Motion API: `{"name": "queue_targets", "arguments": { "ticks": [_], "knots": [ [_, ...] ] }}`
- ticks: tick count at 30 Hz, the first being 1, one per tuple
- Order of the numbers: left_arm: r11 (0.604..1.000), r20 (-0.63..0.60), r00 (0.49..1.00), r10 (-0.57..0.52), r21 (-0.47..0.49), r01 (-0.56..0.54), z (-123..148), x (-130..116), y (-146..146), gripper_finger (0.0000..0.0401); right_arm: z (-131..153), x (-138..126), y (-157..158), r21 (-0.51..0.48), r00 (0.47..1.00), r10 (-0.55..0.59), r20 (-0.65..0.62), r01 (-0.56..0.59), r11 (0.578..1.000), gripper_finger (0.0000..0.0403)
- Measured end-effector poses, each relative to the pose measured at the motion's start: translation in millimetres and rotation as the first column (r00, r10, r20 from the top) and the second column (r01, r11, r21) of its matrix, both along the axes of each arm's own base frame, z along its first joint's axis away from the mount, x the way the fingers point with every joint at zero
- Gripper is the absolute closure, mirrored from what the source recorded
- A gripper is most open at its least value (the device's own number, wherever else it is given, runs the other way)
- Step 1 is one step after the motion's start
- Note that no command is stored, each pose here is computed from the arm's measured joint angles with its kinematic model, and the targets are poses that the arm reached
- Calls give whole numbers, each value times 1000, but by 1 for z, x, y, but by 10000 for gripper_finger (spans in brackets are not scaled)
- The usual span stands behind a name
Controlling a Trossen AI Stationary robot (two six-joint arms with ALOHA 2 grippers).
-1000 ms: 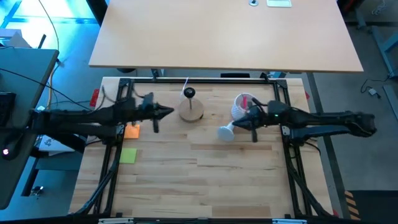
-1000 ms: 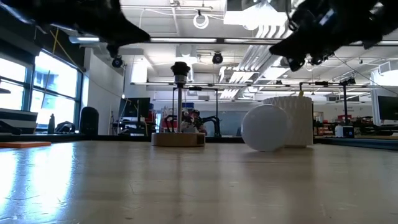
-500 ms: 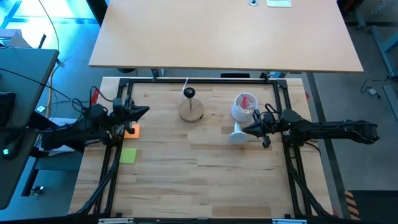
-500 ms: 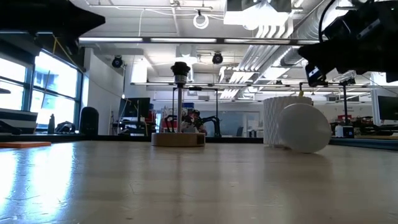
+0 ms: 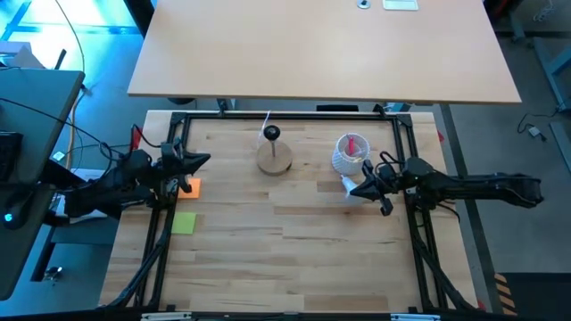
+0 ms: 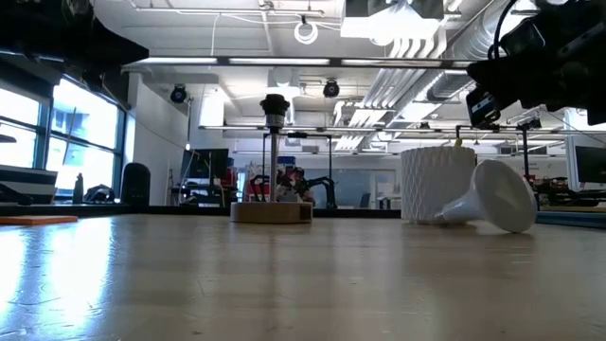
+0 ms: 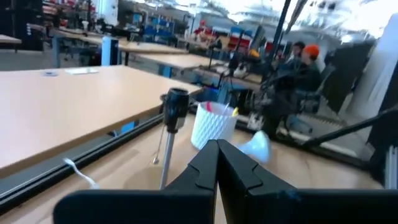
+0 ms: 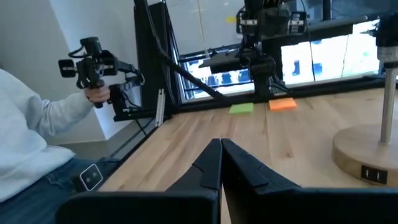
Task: Screw lightbulb
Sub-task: Return to Home Position
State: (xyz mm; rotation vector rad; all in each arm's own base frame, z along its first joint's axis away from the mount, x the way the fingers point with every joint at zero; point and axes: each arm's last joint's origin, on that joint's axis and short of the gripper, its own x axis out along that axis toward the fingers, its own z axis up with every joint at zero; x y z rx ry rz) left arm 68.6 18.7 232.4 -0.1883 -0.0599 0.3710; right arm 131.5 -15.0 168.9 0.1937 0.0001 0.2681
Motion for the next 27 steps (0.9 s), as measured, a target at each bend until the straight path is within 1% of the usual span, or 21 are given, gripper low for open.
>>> {"name": "queue_targets", "arguments": {
  "ticks": [2,6,8,10,13,15,20,23,27],
  "knots": [
    [1000,-30,999,-22,11,22,-2,0,-1,401,0,-1,0,-5,1000,1,0,-1,1000,402],
    [988,-61,986,-156,7,157,-11,5,-4,401,0,-2,2,-35,1000,7,-1,-7,999,403],
    [984,-53,982,-179,13,180,-18,9,-4,401,0,-3,2,-38,1000,12,4,-12,999,403],
    [982,-18,982,-186,19,186,-25,14,-3,401,1,-4,3,-38,1000,14,12,-13,999,403],
    [979,88,977,-196,77,190,-35,22,-3,401,2,-4,4,-47,1000,13,23,-12,999,403],
    [978,129,973,-193,101,181,-48,26,-3,401,3,-4,4,-51,1000,-5,29,6,999,403],
    [987,48,991,-128,106,122,-55,28,-3,401,5,-3,4,-72,994,-86,65,91,993,403],
    [986,30,990,-136,102,132,-57,28,-3,401,8,-3,6,-89,992,-77,99,85,992,403],
    [990,42,989,-141,8,141,-59,29,-3,401,8,-3,5,-29,989,-126,77,128,991,403]
  ]
}}
